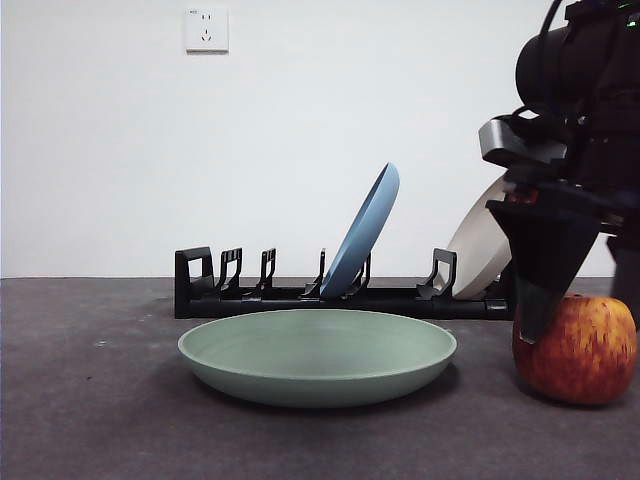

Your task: Take the green plate from the plate rack,put the plate on the table,take the apple from the table,put the apple in the plate

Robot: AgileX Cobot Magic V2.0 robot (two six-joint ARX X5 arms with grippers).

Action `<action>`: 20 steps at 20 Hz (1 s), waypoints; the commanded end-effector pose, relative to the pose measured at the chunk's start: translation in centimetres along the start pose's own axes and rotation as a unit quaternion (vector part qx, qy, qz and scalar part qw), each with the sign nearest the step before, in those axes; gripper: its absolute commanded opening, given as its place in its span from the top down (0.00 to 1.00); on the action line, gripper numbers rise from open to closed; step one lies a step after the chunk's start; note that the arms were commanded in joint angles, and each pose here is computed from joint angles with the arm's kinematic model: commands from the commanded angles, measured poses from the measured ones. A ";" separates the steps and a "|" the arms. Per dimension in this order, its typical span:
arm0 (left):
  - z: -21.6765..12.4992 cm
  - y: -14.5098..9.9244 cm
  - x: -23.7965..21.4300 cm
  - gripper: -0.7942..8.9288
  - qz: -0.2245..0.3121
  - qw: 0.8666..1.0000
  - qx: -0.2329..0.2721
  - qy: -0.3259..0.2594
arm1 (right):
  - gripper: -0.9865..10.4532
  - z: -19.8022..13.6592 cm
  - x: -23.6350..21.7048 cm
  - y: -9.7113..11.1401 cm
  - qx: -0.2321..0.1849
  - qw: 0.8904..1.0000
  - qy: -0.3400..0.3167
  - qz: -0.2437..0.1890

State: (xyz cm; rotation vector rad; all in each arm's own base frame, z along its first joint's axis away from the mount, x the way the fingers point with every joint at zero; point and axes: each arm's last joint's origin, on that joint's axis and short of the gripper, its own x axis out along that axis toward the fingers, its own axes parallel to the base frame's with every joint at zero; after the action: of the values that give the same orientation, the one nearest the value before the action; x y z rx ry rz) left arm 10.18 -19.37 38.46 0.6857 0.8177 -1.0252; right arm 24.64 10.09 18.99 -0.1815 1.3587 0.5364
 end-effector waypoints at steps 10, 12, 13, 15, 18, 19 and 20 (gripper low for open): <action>0.1 0.1 0.1 0.63 0.001 1.000 -0.008 -0.005 | 0.93 -0.2 -2.9 0.7 0.002 0.998 -0.060 -0.006; 0.1 0.1 0.1 0.63 0.001 1.000 -0.008 -0.005 | 0.93 0.1 -4.4 1.3 -0.006 0.996 -0.088 -0.006; 0.1 0.1 0.1 0.63 0.000 1.000 -0.008 -0.005 | 0.93 0.5 -5.0 1.7 -0.012 0.995 -0.100 -0.004; 0.1 0.0 0.1 0.63 -0.009 1.000 -0.008 -0.006 | 0.93 1.4 -6.0 3.0 -0.031 0.992 -0.122 0.001; 0.1 0.0 0.1 0.63 -0.014 1.000 -0.008 -0.007 | 0.93 3.3 -6.6 5.8 -0.073 0.987 -0.146 -0.006; 0.1 0.0 0.1 0.63 -0.014 1.000 -0.008 -0.007 | 0.93 3.9 -6.5 6.5 -0.083 0.985 -0.148 0.000; 0.1 0.0 0.1 0.63 -0.014 1.000 -0.008 -0.007 | 0.93 4.6 -6.1 7.2 -0.091 0.985 -0.148 0.005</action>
State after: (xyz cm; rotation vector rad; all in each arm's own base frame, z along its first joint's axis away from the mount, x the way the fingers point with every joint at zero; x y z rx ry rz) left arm 10.14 -19.47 38.50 0.6640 0.8220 -1.0497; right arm 24.44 16.51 27.50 -0.2434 1.0090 0.6770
